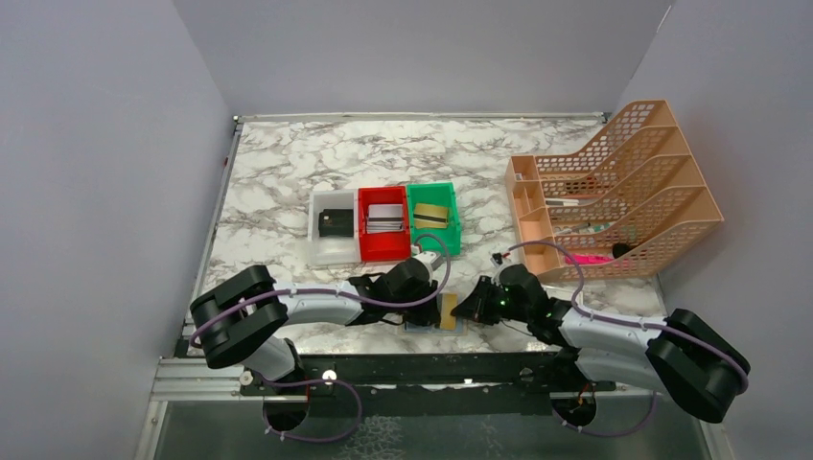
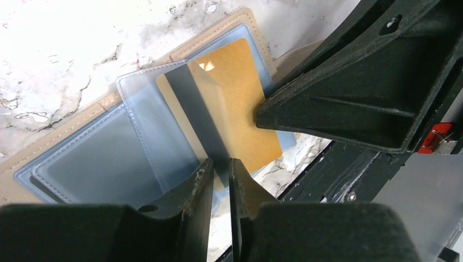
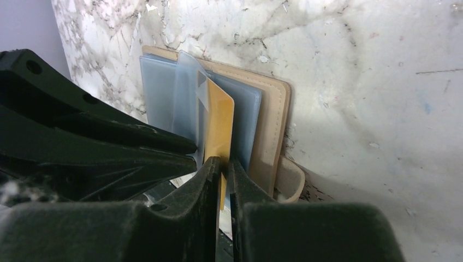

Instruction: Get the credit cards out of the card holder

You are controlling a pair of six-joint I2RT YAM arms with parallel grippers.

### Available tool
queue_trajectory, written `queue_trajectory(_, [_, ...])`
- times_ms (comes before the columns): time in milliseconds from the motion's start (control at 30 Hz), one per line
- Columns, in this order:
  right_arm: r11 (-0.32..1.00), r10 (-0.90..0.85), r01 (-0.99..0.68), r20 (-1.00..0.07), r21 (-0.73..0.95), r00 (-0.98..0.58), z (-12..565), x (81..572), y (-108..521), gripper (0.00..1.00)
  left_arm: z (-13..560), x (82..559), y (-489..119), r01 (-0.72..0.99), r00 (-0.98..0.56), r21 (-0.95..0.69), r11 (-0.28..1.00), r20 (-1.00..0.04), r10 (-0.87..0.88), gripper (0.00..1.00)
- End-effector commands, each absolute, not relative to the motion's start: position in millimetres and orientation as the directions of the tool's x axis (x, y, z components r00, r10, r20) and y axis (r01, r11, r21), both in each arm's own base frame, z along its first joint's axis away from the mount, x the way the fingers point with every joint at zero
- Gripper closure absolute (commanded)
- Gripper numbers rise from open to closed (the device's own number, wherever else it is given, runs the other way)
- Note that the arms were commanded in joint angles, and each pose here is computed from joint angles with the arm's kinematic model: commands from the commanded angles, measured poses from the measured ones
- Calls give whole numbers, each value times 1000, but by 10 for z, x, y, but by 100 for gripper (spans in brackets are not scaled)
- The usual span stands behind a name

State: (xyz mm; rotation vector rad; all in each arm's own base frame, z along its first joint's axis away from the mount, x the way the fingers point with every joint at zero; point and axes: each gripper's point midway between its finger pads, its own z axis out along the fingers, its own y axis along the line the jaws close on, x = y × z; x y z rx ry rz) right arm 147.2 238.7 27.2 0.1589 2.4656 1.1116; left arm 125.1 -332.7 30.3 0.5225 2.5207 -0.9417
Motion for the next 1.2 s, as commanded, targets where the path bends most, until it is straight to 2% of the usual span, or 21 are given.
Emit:
queue_trajectory(0, [608, 304, -78, -323, 790, -896, 358, 1452, 2434, 82, 118, 1192, -3136, 445, -864, -474, 759, -451, 225, 81])
queue_trajectory(367, [531, 324, -60, -267, 845, -908, 434, 1427, 2547, 80, 120, 1189, -3154, 446, -865, -477, 758, -449, 226, 84])
queue_trajectory(533, [549, 323, -50, -267, 834, -908, 383, 1422, 2519, 93, 133, 1191, -3150, 449, -862, -476, 757, -455, 224, 84])
queue_trajectory(633, [589, 333, -40, -288, 807, -898, 334, 1447, 2444, 96, 145, 1205, -3124, 446, -859, -470, 762, -462, 218, 84])
queue_trajectory(933, [708, 373, -28, -407, 706, -834, 366, 1590, 2144, 96, 199, 1258, -3017, 429, -851, -443, 787, -490, 188, 84])
queue_trajectory(1167, [699, 402, -48, -447, 714, -799, 538, 1633, 2086, 96, 320, 1293, -3037, 431, -840, -461, 775, -518, 159, 82])
